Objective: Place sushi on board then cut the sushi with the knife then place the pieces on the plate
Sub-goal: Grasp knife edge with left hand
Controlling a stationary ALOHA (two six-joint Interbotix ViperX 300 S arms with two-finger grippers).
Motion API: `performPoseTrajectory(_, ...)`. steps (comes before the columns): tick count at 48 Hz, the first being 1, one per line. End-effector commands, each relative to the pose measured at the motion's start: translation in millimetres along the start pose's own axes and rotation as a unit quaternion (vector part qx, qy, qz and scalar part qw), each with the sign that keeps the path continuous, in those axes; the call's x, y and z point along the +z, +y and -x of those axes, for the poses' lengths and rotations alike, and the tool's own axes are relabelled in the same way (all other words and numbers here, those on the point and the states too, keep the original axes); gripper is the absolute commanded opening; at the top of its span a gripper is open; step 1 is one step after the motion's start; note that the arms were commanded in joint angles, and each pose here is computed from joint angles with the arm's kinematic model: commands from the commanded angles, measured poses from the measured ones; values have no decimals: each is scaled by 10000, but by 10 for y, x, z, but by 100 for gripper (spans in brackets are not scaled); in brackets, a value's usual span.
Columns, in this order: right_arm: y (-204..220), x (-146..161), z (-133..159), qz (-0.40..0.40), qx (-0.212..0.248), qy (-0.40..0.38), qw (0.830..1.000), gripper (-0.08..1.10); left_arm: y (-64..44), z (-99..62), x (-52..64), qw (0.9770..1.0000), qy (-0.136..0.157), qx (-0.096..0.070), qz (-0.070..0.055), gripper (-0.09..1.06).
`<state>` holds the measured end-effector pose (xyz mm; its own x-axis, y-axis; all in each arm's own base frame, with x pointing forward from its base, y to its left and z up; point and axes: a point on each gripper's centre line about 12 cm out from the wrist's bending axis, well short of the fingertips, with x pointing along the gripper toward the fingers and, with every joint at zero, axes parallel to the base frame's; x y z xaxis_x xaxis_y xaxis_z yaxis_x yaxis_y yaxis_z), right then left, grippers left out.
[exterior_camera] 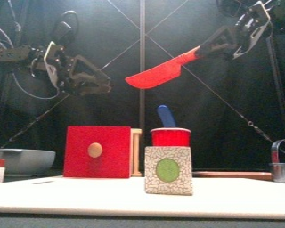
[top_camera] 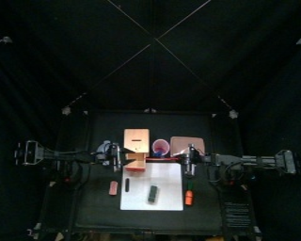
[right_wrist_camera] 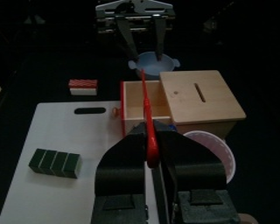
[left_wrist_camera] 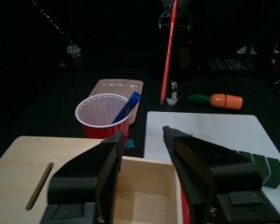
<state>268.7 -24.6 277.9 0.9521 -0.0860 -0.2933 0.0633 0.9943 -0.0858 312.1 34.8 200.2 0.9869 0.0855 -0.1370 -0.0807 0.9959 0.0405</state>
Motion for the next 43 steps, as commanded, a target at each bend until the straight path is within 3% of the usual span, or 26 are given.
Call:
performPoseTrajectory(1, 2, 63, -49, -6, 13, -100, 9999, 31, -31, -165, 108, 9999, -156, -61, -18, 99)
performPoseTrajectory(7, 1, 69, -69, -8, 15, -169, 9999, 31, -141, -245, 143, 9996, -193, -222, -33, 98)
performPoseTrajectory(14, 2, 100, -68, -8, 21, -299, 9996, 31, -138, -297, 95, 9997, -117, -217, -61, 96)
performPoseTrajectory(22, 10, 121, -67, -4, 36, -346, 9994, 31, -127, -309, 127, 9996, -162, -205, -66, 78)
performPoseTrajectory(29, 10, 130, -67, -4, 38, -384, 9993, 31, -124, -312, 65, 9996, -32, -232, -123, 59)
performPoseTrajectory(43, 93, -12, -112, -10, 176, -196, 9997, 31, -116, -298, 67, 9994, 97, -234, -228, 54)
